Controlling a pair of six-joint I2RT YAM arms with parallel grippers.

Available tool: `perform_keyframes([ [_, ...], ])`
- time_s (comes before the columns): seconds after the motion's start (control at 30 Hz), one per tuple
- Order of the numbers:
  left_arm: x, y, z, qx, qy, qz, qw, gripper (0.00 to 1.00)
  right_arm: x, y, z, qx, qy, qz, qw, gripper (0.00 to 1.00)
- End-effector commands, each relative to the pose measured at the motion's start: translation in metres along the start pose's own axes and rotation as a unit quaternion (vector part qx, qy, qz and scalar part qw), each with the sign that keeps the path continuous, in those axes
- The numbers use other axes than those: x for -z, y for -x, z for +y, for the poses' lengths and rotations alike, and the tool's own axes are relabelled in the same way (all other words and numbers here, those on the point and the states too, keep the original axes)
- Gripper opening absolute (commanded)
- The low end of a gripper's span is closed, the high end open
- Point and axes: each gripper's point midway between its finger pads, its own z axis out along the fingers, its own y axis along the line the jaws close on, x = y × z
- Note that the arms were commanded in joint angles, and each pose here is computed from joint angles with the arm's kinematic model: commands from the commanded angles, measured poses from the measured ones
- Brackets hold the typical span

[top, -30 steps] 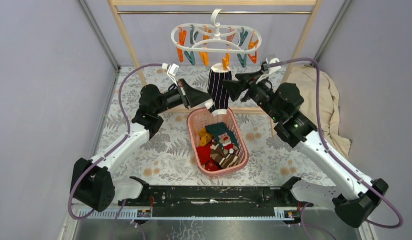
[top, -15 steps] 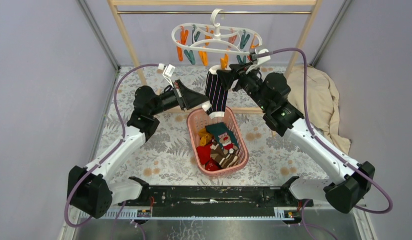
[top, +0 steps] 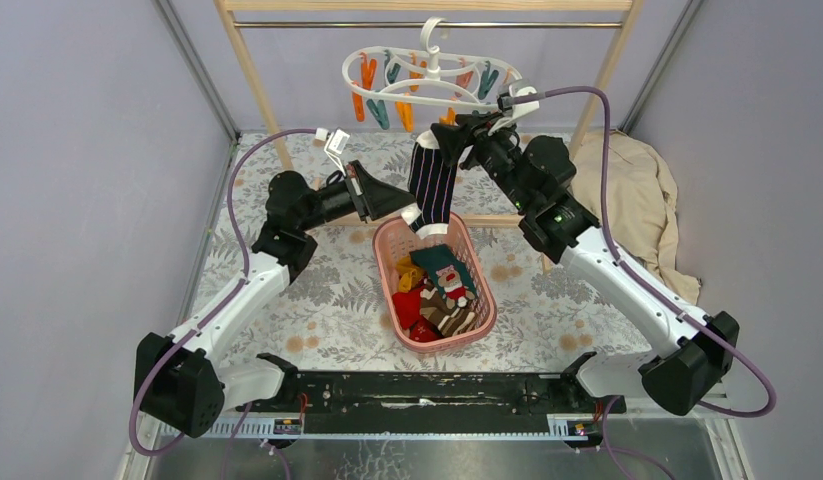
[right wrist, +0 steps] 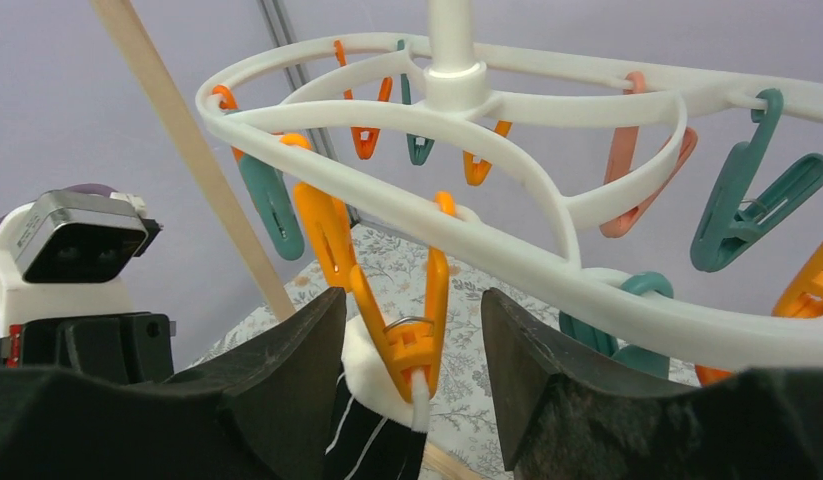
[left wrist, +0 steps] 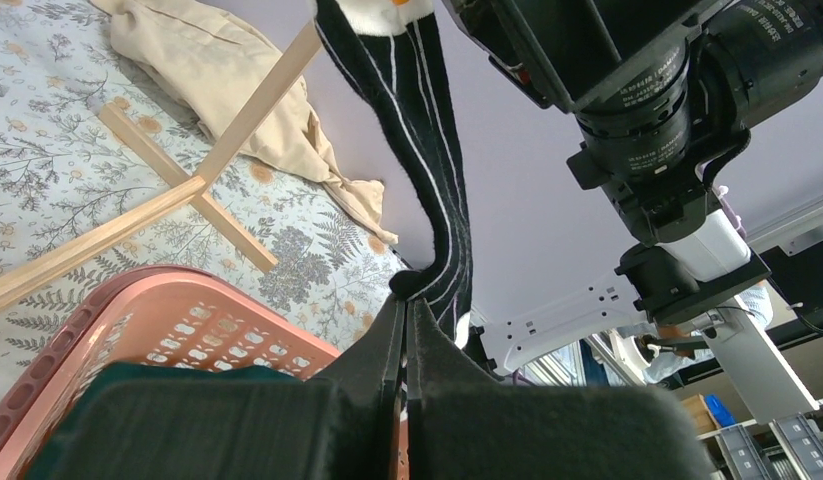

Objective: Remove the socks clipped to the hanger
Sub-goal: Remove the sock from the hanger.

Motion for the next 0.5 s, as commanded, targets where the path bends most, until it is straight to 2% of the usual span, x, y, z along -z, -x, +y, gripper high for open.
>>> perform_keyframes([
  [0.0, 0.0046, -0.0012, -0.0042, -0.012, -0.011, 0.003, 1.000, 0.01, -0.0059, 0.0440, -0.0008, -0.007, -0.003, -0.064, 0.998, 0.58],
  [0.47, 0.0040, -0.0042, 0.0021, -0.004, -0.013, 0.005, 1.000, 0.01, -0.0075, 0.0507, -0.0072, -0.021, 0.001, -0.081, 0.997, 0.51],
])
